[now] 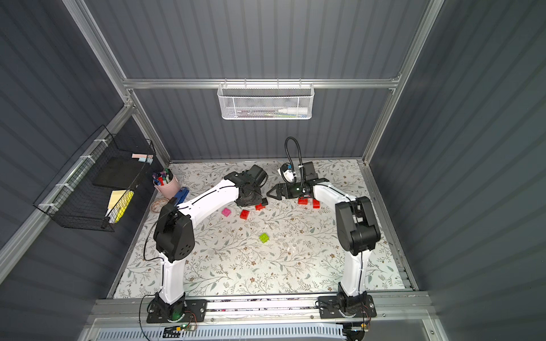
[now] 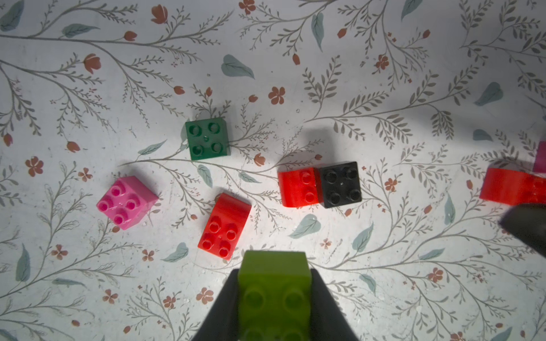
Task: Assemble the letter s with lego
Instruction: Adjust the lego brick at the center of the board.
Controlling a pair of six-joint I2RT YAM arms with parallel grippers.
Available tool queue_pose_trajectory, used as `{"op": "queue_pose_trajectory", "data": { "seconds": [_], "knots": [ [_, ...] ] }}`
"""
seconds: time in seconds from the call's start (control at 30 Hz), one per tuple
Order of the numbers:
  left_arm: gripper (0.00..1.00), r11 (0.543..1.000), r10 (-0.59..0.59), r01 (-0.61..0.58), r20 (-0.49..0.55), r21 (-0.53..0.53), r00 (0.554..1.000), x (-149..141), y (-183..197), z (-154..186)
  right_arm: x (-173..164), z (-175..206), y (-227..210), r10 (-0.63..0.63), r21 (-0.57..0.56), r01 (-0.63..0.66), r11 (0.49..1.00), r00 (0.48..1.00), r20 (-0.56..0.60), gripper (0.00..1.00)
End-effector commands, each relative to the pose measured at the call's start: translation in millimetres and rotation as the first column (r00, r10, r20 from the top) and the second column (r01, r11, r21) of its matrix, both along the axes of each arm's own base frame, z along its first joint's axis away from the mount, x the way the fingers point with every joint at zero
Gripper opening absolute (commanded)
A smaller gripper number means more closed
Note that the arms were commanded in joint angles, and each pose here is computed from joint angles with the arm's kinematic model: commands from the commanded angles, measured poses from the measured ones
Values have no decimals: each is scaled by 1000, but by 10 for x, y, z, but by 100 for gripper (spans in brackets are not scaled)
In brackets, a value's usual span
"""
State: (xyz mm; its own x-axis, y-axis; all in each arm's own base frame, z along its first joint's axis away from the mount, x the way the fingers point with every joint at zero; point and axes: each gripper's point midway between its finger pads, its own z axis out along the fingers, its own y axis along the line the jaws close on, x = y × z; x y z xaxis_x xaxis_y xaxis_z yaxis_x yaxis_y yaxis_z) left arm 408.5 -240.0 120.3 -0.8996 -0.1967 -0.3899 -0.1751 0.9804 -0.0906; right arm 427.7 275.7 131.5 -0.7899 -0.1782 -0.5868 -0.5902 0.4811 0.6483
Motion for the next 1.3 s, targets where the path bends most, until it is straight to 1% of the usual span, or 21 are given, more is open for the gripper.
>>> {"op": "queue_pose_trajectory", "data": {
  "seconds": [0.0,0.17,0.3,0.43,0.57,0.7,1.0,1.17,1.27],
  "knots": [
    [30,999,-24,24,1,-29,1000,-69,65,144,95,-137,177,76,25,-76,997,997,3,98],
    [30,999,-17,16,-20,-45,1000,-200,222,129,276,-368,392,101,29,-100,995,995,-23,98],
    [30,998,-33,31,-20,-53,999,-265,267,150,279,-533,588,149,35,-147,988,986,-69,97],
    [30,997,-45,43,-16,-63,999,-261,268,147,295,-626,693,161,43,-157,987,984,-82,96],
    [30,995,-63,60,-24,-81,998,-246,210,104,236,-649,792,197,47,-193,980,976,-88,96],
    [29,993,-69,67,-24,-93,997,-219,173,101,121,-615,793,225,52,-221,974,969,-106,94],
    [30,991,-75,72,-22,-109,997,-225,144,94,-37,-570,687,204,27,-202,979,973,-109,94],
    [29,993,-85,83,-15,-88,996,-189,154,89,32,-523,661,170,15,-169,985,981,-92,95],
    [29,991,-93,90,-24,-102,995,-189,108,78,150,-459,613,133,2,-133,991,989,-69,96]
  ]
}}
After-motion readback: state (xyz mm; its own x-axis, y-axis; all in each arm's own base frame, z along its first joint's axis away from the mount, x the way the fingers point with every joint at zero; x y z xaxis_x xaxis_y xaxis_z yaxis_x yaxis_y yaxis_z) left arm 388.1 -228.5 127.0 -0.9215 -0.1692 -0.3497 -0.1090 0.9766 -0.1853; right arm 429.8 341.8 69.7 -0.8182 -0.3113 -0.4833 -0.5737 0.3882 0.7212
